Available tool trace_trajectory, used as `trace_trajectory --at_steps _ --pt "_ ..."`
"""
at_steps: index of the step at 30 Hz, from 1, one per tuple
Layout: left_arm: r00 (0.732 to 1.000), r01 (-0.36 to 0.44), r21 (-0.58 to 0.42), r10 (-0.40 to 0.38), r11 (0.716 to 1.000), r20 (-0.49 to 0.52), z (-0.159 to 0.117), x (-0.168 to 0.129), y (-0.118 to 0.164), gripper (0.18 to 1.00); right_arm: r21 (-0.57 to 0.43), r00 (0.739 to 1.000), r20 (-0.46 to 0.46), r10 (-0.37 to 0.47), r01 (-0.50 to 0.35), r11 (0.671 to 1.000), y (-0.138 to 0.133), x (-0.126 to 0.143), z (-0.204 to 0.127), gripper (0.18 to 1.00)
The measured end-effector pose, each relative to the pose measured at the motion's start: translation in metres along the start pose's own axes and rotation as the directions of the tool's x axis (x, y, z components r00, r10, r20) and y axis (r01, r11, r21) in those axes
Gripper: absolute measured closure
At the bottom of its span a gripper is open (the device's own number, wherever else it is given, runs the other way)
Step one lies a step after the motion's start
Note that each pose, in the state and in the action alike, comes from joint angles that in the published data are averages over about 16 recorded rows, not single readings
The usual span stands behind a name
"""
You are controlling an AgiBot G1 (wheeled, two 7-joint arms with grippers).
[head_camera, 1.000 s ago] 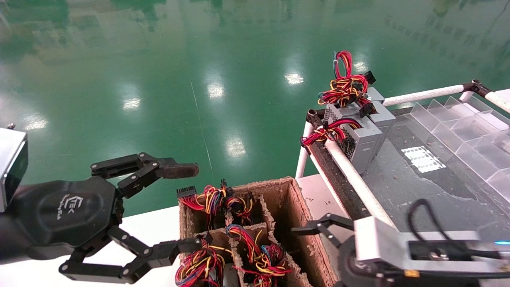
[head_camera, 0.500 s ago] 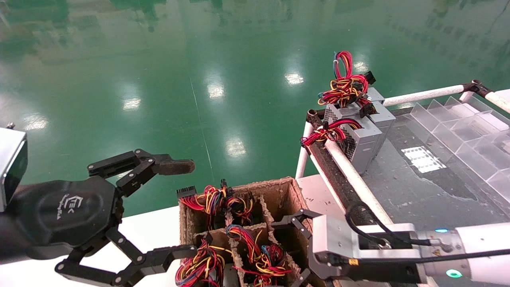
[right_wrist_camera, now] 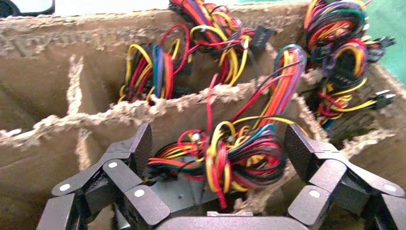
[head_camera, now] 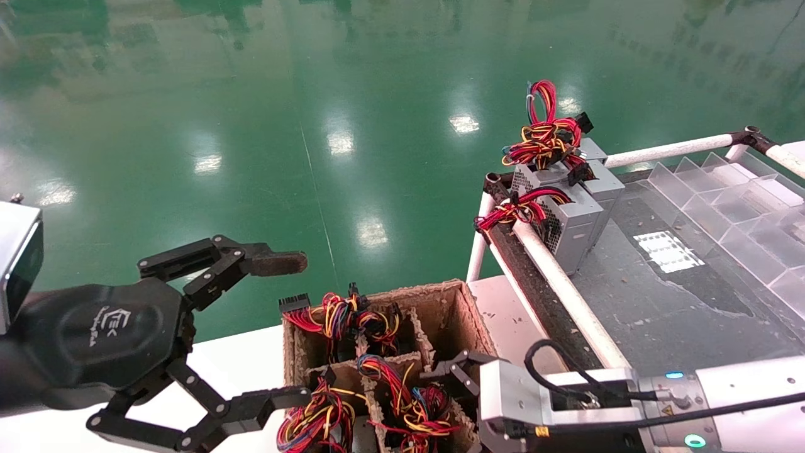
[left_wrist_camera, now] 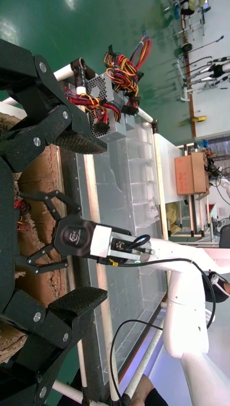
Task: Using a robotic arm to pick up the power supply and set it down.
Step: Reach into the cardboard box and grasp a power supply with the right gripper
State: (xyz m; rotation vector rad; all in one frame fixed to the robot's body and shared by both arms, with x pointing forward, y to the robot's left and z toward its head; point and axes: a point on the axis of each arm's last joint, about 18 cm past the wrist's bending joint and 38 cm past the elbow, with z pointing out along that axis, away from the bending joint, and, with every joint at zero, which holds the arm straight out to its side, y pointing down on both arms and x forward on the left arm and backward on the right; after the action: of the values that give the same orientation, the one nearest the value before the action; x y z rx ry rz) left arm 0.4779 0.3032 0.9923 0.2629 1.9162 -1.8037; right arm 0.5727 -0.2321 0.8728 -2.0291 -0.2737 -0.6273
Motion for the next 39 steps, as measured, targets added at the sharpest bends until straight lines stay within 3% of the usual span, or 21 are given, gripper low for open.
trace_trajectory --at_steps 13,35,39 --pt "1.0 0.0 0.0 0.0 1.0 0.0 0.0 0.0 0.0 0.184 -0.001 1.0 0.02 0.021 -0.021 1.0 0.008 -0.009 -0.008 0.321" --pt "1.0 0.0 0.0 0.0 1.0 0.0 0.0 0.0 0.0 0.184 0.013 0.999 0.033 0.035 -0.035 0.999 0.012 -0.019 -0.02 0.792" --pt "1.0 0.0 0.0 0.0 1.0 0.0 0.0 0.0 0.0 0.184 0.023 0.999 0.03 0.036 -0.037 0.999 0.01 -0.02 -0.021 0.842"
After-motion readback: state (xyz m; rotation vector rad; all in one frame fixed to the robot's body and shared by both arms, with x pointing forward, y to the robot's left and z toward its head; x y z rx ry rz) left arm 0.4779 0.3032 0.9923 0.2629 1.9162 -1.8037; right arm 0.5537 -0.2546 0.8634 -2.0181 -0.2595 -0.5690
